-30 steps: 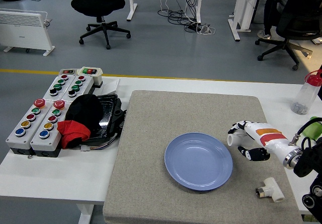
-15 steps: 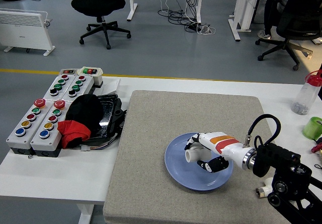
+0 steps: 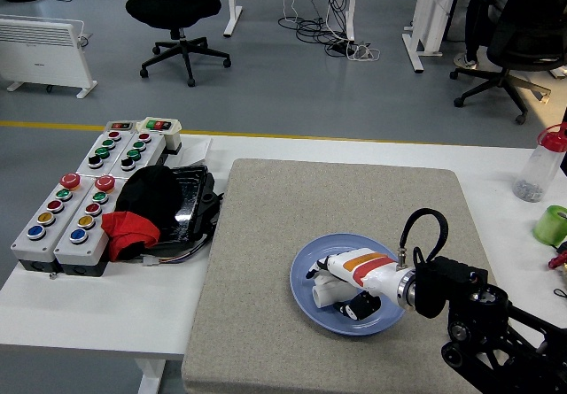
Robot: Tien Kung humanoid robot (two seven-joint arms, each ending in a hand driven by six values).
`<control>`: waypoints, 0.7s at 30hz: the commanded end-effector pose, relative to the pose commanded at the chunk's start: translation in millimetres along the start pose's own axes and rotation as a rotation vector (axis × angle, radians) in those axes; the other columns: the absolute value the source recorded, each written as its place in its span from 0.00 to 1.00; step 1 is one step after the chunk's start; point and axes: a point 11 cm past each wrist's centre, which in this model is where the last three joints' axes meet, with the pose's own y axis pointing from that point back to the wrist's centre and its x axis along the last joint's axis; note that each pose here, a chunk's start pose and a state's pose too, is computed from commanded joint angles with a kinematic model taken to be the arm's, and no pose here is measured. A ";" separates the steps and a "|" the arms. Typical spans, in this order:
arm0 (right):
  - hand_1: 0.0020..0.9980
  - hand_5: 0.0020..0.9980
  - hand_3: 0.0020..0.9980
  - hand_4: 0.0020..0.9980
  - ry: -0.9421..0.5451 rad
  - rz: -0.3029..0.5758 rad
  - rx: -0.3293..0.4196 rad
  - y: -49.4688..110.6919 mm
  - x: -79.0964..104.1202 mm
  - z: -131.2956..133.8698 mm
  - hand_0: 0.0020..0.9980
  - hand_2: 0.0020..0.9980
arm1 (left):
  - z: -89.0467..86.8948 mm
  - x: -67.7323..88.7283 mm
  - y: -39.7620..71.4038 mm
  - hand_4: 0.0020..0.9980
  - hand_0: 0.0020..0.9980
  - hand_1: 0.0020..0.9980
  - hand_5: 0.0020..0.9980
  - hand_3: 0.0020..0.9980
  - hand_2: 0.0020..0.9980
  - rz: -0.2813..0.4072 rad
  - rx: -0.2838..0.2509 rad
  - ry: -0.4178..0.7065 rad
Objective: Pick pipe place plate twice
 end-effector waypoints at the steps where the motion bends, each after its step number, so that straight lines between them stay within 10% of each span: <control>1: 0.92 0.14 1.00 0.69 -0.002 0.004 0.002 0.2 0.6 0.1 0.92 1.00 | 0.0 0.0 0.0 0.40 0.72 0.76 1.00 0.66 0.72 0.000 0.000 0.000; 13: 0.93 0.18 1.00 0.74 -0.040 0.042 0.012 5.4 12.5 4.1 0.95 1.00 | 0.5 -0.5 0.2 0.40 0.72 0.76 1.00 0.66 0.72 -0.001 -0.001 -0.005; 21: 0.92 0.19 1.00 0.75 -0.082 0.126 -0.061 36.9 47.5 34.6 0.94 1.00 | 1.2 0.3 0.1 0.40 0.72 0.76 1.00 0.66 0.72 0.001 -0.003 -0.006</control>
